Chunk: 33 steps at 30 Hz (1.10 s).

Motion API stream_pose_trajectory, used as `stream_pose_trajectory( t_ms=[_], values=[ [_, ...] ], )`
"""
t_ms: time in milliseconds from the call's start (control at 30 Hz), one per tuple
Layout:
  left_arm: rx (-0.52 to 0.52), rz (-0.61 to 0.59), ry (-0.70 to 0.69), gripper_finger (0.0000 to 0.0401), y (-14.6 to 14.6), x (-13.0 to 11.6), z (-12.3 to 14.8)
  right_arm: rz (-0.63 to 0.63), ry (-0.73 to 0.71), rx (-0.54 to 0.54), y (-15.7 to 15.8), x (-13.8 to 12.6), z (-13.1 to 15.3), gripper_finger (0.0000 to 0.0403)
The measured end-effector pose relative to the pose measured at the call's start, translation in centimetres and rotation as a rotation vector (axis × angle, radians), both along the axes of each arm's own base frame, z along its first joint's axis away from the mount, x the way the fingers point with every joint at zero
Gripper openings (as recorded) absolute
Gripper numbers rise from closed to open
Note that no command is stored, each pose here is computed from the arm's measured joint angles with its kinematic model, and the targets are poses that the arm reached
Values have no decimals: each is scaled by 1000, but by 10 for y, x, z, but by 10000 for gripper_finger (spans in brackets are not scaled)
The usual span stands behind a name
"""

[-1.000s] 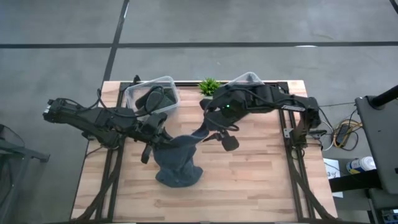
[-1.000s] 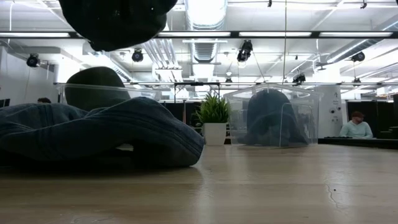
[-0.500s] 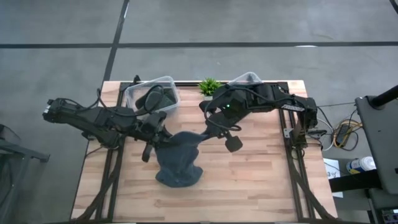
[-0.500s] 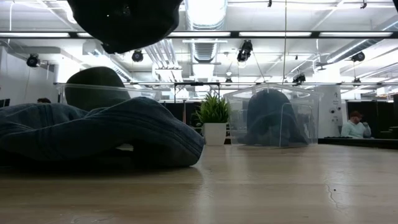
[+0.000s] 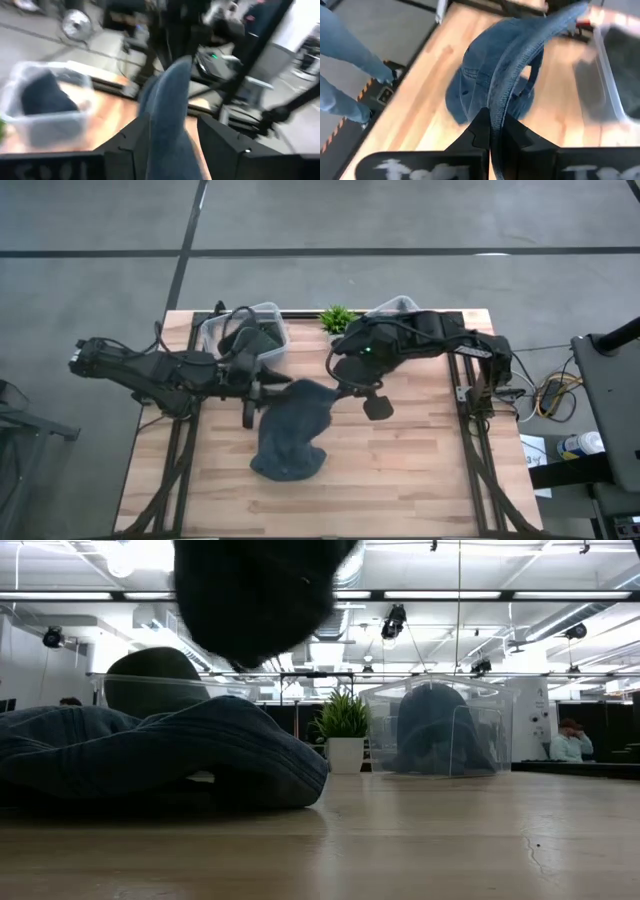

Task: Pick & Place hat
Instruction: Put the right blue cap into the right transparent bin

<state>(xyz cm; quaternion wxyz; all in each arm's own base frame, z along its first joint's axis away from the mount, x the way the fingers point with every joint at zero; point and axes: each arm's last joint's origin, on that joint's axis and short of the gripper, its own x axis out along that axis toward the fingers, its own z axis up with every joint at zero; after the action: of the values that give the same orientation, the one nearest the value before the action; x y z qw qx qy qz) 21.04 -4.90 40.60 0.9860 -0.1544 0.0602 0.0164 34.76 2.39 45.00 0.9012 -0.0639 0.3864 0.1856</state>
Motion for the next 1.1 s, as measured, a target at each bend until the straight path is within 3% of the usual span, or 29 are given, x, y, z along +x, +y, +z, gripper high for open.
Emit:
stream_pose_trajectory(
  t_ms=[167,300,467,667,833,1100],
  values=[
    [96,114,-24,162,5,-7,6,-85,99,-77,-7,-19,1,9],
    [139,129,-33,163,7,-12,9,-188,174,-118,-19,-44,9,9],
    [174,125,-26,163,8,-14,9,-337,96,-152,-43,-80,34,9],
    [215,120,7,163,8,-13,4,-507,8,-321,-73,-124,57,9],
    [233,124,49,163,8,-14,-1,-538,-6,-398,-93,-145,64,9],
    [238,129,61,163,9,-14,-2,-507,42,-452,-118,-150,58,8]
  ],
)
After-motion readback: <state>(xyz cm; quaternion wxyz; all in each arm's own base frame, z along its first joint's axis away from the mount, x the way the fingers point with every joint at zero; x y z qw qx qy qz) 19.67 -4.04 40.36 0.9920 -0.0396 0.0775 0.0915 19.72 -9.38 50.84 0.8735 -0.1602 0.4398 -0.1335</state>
